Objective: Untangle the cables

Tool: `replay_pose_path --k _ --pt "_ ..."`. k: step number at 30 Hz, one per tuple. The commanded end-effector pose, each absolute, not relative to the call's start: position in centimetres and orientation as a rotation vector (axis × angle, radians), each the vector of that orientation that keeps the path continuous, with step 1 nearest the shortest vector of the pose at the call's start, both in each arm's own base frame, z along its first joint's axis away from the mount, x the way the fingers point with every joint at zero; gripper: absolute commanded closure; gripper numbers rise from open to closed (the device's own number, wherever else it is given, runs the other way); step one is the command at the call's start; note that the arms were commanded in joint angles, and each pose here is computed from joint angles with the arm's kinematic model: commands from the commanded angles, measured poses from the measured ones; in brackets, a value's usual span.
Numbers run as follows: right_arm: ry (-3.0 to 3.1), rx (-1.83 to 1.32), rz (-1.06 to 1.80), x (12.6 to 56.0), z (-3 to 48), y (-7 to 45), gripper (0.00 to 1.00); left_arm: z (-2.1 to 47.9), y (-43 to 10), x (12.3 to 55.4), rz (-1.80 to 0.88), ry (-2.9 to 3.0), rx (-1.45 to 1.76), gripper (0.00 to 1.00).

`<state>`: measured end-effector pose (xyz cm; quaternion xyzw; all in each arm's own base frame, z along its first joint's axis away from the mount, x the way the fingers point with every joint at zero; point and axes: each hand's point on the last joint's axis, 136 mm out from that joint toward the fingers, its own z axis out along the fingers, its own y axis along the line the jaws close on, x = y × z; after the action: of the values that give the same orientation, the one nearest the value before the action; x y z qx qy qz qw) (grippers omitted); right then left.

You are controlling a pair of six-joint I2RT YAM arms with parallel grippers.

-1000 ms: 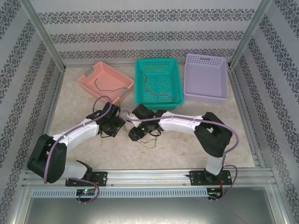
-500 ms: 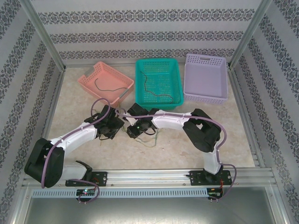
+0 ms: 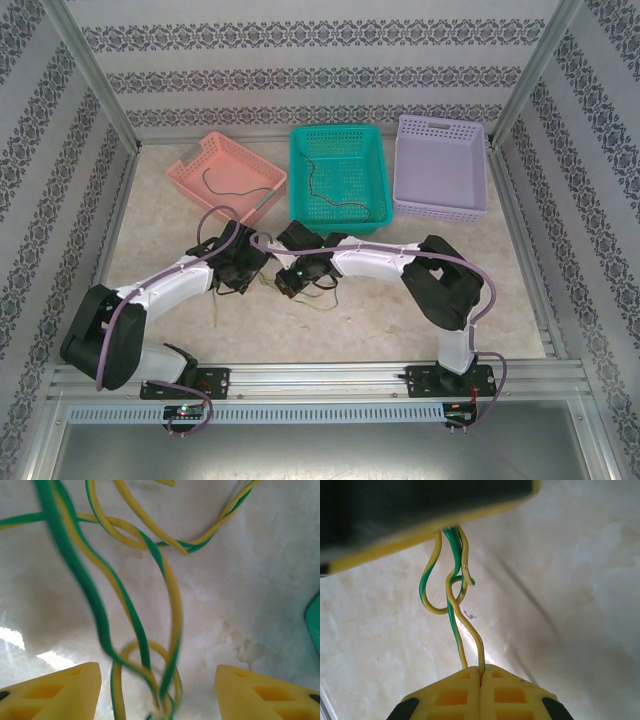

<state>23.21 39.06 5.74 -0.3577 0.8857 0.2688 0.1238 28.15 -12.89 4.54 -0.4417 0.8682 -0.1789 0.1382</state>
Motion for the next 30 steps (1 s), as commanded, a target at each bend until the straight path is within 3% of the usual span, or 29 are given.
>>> replay_pose_path --k 1,6,8,22,26,30 --pt "2.511 -1.069 0.781 23.4 8.0 38.3 1.00 4.5 -11.9 29.0 -0.430 2.486 -1.266 0.51" --pt "2.498 -1.107 0.667 23.3 8.9 35.4 1.00 5.4 -9.5 29.8 -0.290 2.470 -1.234 0.81" --pt "2.510 -1.084 0.614 23.5 9.0 33.2 1.00 6.2 -8.3 29.9 -0.247 2.458 -1.232 0.86" --pt "2.526 -0.963 0.354 25.1 12.8 23.2 1.00 6.8 -4.5 29.3 -0.187 2.420 -1.296 0.86" --pt "2.545 -0.918 0.322 24.9 13.6 21.3 1.00 6.9 -3.9 29.6 -0.183 2.391 -1.318 0.78" --pt "2.532 -0.944 0.464 23.7 14.6 22.6 1.00 7.4 -3.9 30.2 -0.202 2.381 -1.308 0.69"
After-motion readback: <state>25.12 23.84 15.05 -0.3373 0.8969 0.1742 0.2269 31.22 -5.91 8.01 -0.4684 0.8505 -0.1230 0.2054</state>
